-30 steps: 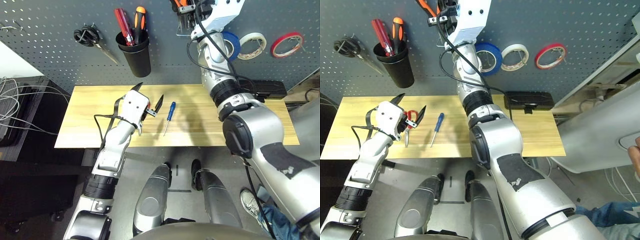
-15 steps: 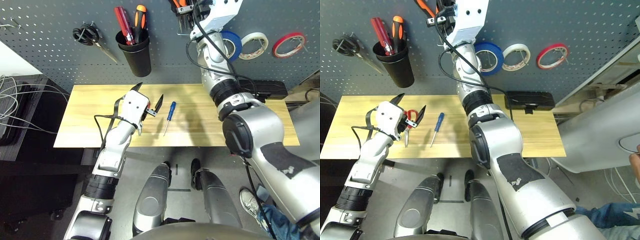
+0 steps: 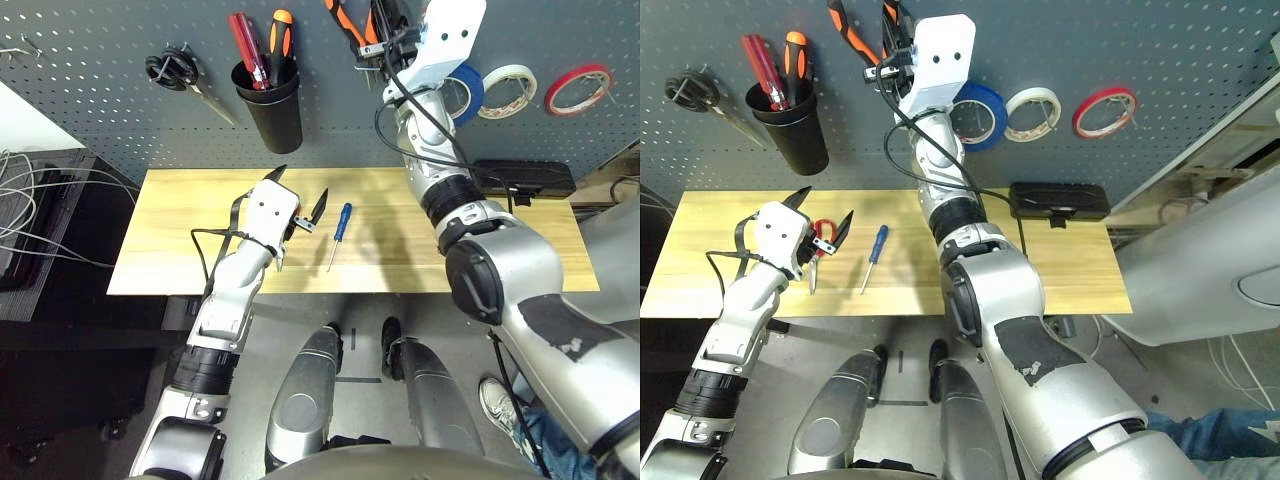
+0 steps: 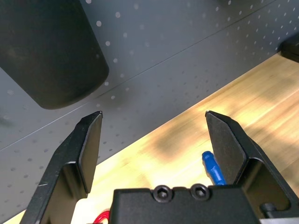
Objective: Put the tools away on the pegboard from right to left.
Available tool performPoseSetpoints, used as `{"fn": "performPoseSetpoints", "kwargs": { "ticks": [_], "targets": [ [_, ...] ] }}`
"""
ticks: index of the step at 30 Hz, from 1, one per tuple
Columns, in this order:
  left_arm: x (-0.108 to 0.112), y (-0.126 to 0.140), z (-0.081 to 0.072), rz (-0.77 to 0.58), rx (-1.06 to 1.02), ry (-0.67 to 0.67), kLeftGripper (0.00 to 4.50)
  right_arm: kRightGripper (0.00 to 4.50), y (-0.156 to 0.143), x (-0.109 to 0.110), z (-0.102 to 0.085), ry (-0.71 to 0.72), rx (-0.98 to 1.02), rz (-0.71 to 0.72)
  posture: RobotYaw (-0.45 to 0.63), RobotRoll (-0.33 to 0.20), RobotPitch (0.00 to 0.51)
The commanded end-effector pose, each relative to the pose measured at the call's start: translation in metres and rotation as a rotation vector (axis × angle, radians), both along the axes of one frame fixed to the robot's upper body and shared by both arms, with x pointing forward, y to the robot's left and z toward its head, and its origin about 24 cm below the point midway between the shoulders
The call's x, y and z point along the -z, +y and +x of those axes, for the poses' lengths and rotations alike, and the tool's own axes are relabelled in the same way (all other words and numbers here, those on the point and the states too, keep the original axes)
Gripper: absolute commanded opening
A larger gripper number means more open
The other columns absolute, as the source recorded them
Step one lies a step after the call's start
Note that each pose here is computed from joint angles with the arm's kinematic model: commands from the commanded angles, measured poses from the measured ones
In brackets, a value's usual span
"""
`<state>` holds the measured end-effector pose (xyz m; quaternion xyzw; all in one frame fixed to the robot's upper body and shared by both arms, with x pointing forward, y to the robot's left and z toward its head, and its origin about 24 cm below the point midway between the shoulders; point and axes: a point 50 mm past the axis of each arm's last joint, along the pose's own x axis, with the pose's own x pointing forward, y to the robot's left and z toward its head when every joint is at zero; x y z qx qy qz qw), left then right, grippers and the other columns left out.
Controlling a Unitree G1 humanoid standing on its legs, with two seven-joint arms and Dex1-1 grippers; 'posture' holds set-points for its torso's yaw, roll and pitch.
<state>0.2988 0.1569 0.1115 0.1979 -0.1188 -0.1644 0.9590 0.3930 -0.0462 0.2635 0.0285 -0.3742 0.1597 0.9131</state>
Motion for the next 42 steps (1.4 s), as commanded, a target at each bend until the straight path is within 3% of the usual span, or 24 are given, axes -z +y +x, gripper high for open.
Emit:
{"fn": "performPoseSetpoints", "kwargs": {
  "ticks": [1,2,10,14,25,35,42],
  "targets": [
    [0.006,0.001,0.0,0.014,0.009,0.023,4.5,0.27,0.002,0.005,0.0,0.027,0.0,0.023,0.28,0.0,0.308],
    [0.006,0.001,0.001,0.015,0.01,0.023,4.5,0.27,0.002,0.006,0.0,0.032,0.0,0.028,0.28,0.0,0.307],
    [0.005,0.001,0.005,0.018,0.022,0.013,4.5,3.01,-0.006,0.01,-0.006,-0.012,-0.03,0.061,0.27,0.0,0.289],
    [0.004,0.001,0.007,0.023,0.034,0.009,4.5,4.38,-0.02,0.025,-0.014,-0.029,-0.036,0.054,0.26,0.0,0.281],
    [0.007,-0.006,0.016,0.039,0.108,0.033,4.5,4.48,-0.046,0.069,-0.052,0.07,-0.086,-0.076,0.19,0.0,0.264],
    [0.025,-0.017,0.023,0.076,0.187,0.156,4.5,4.48,-0.062,0.113,-0.055,0.323,-0.177,-0.227,0.16,0.0,0.262],
    [0.049,-0.018,0.025,0.145,0.175,0.328,4.5,4.48,-0.078,0.148,-0.053,0.602,-0.182,-0.287,0.17,0.0,0.277]
  ]
}}
